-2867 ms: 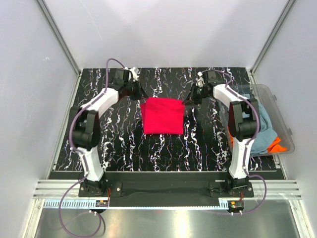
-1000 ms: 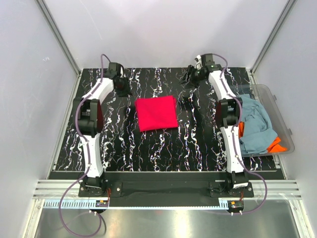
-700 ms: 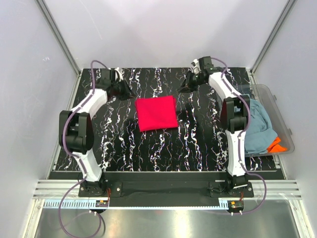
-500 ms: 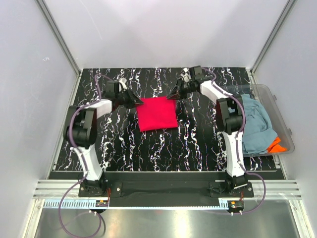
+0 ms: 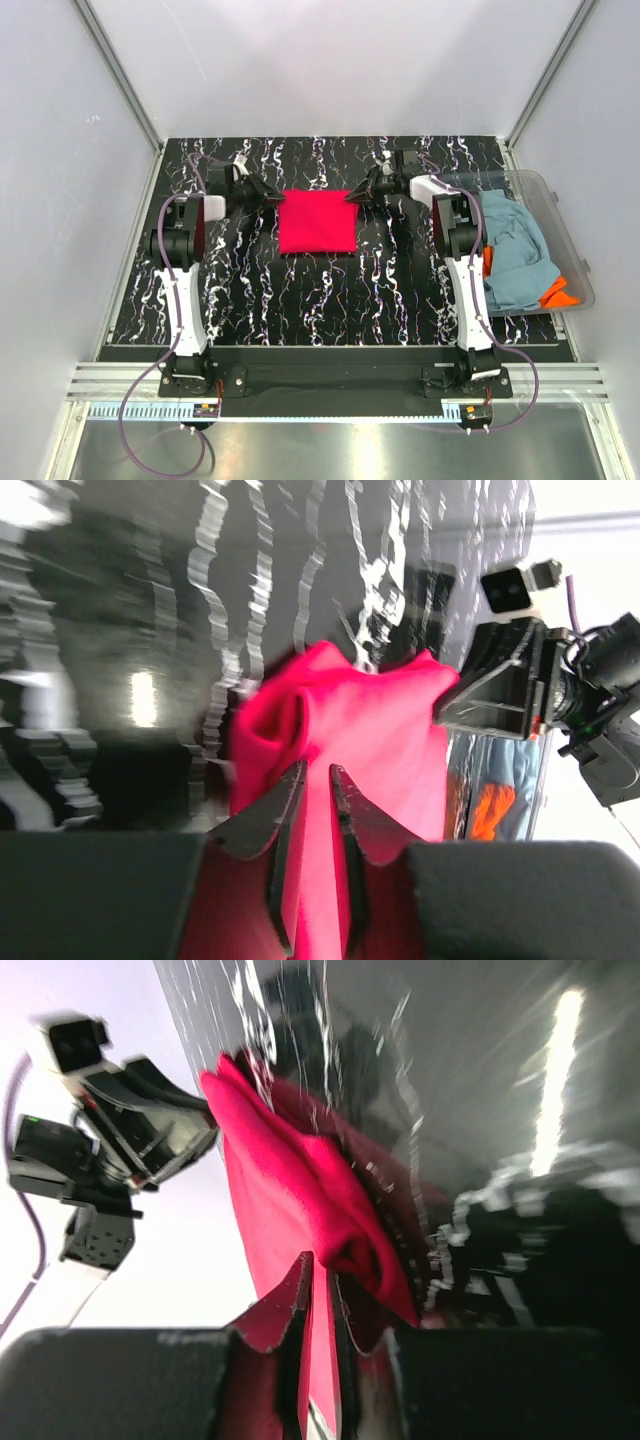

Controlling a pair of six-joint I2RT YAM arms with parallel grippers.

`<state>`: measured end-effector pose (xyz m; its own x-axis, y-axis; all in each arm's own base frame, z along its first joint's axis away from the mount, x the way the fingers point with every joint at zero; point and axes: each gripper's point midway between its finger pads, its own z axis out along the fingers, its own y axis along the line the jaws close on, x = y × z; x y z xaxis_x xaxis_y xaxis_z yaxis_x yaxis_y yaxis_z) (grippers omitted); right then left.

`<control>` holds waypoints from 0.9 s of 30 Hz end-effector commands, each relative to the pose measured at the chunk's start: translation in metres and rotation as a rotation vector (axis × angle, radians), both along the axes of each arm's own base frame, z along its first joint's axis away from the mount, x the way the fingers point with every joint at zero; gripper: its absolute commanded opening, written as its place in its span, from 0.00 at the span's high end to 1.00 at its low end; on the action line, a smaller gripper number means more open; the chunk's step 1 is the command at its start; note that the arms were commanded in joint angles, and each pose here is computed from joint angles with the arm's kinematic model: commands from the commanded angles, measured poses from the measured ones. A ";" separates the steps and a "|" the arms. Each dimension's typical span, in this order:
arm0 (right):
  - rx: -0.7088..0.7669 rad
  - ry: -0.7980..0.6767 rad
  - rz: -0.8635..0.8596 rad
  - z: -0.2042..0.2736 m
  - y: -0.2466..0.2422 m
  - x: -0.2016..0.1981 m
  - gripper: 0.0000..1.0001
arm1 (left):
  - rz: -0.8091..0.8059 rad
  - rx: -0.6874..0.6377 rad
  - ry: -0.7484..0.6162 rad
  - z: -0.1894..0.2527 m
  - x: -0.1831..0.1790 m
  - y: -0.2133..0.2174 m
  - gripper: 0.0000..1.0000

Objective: Fold and stack the t-shirts
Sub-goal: Fold the tshirt, then neatly place the folded tshirt to the corner

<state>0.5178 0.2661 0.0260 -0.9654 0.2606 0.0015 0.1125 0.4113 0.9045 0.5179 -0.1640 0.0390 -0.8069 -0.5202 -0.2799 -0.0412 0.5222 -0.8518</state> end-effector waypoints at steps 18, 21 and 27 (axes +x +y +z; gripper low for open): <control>-0.353 -0.076 -0.033 0.137 -0.063 -0.016 0.32 | 0.044 0.471 -0.183 0.076 -0.012 0.046 0.12; -0.417 -0.125 0.012 0.152 -0.073 -0.056 0.30 | -0.080 0.456 -0.204 0.061 -0.015 0.029 0.13; -0.459 -0.205 0.040 0.186 -0.089 -0.144 0.29 | -0.144 0.458 -0.214 0.037 -0.004 0.021 0.17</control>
